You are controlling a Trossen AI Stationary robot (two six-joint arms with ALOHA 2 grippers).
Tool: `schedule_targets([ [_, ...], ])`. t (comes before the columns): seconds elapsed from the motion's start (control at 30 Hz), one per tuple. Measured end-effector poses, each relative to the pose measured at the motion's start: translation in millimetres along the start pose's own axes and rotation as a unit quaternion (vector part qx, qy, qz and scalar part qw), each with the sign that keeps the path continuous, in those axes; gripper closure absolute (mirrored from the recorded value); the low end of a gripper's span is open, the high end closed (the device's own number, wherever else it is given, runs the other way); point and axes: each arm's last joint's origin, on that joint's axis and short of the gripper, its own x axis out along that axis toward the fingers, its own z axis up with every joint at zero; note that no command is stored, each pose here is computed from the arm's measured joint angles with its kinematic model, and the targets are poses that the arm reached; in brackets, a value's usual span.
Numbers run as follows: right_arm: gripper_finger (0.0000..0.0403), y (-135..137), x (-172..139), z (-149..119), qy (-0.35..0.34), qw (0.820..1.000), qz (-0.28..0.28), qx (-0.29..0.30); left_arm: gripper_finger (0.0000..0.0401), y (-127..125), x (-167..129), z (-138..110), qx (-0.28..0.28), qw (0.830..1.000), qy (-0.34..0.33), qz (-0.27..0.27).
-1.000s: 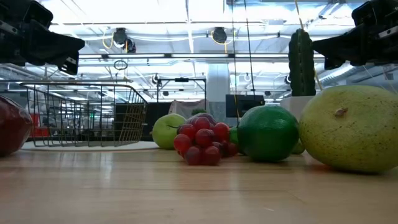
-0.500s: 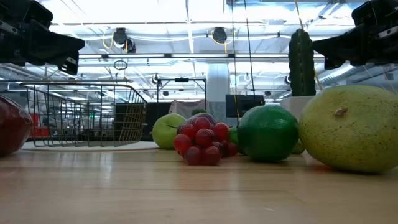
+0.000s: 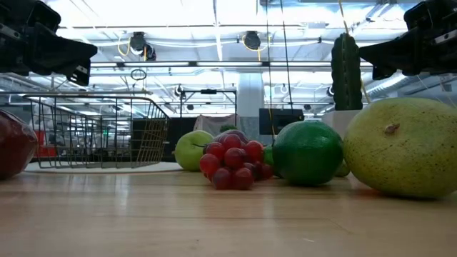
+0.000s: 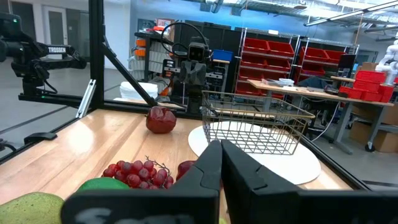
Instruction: Build produce basket
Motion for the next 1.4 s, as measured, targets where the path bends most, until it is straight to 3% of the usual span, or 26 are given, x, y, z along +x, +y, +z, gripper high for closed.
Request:
schedule_targets([
  [1.4, 0.0403, -0.2, 0.0, 0.0, 0.000, 1.000, -0.003, -0.017, 0.0395, 0.0, 0.0, 0.1, 0.000, 1.000, 0.000, 0.000],
])
